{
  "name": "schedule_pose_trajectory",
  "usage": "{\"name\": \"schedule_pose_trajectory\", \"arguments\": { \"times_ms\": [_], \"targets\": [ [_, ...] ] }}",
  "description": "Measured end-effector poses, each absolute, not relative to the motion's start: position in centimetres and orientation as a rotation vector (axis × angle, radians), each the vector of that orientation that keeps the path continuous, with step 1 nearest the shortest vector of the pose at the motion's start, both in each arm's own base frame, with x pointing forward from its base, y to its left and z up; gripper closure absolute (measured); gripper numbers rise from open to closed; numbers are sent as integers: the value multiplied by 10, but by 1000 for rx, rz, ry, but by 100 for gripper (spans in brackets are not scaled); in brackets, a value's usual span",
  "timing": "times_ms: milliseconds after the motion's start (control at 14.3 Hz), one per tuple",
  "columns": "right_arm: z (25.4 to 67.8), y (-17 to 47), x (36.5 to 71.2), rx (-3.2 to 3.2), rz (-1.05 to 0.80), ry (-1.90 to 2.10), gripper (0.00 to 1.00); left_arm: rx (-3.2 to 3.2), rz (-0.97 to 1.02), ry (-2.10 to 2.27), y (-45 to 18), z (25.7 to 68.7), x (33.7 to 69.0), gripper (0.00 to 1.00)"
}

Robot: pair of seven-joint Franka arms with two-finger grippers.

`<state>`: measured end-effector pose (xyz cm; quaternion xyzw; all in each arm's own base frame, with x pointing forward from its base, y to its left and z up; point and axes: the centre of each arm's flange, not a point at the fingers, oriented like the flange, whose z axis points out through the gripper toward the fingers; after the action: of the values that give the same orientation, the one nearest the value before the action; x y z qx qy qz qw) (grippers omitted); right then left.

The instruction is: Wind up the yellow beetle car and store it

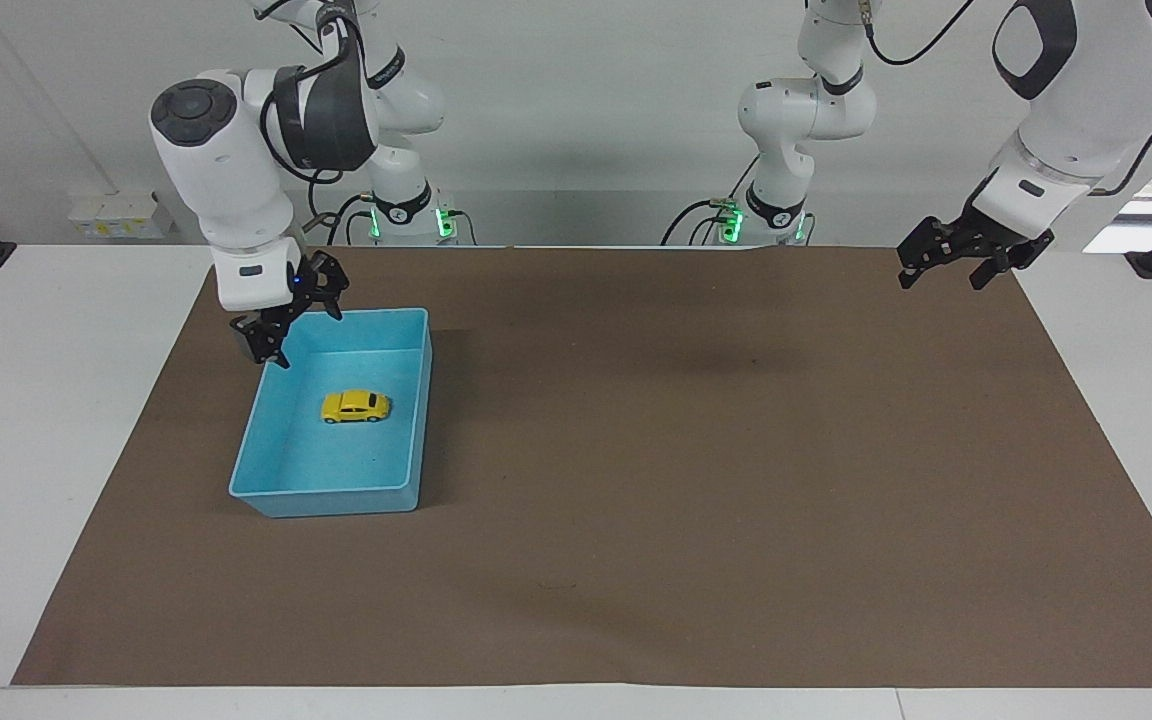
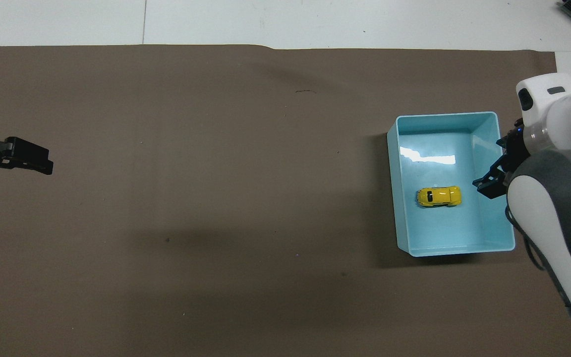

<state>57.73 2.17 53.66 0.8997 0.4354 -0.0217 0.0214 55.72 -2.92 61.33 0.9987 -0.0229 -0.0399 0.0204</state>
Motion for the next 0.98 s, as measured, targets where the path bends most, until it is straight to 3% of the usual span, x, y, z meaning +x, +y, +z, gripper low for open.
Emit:
{"name": "schedule_pose_trajectory", "arguments": {
  "times_ms": [420,980],
  "targets": [
    [597,22,576,2935,1,940,0,3098,-124,-71,-29,613,557,0],
    [625,26,568,3011,75,629,0,3098,-124,-71,-29,613,557,0]
  ]
}}
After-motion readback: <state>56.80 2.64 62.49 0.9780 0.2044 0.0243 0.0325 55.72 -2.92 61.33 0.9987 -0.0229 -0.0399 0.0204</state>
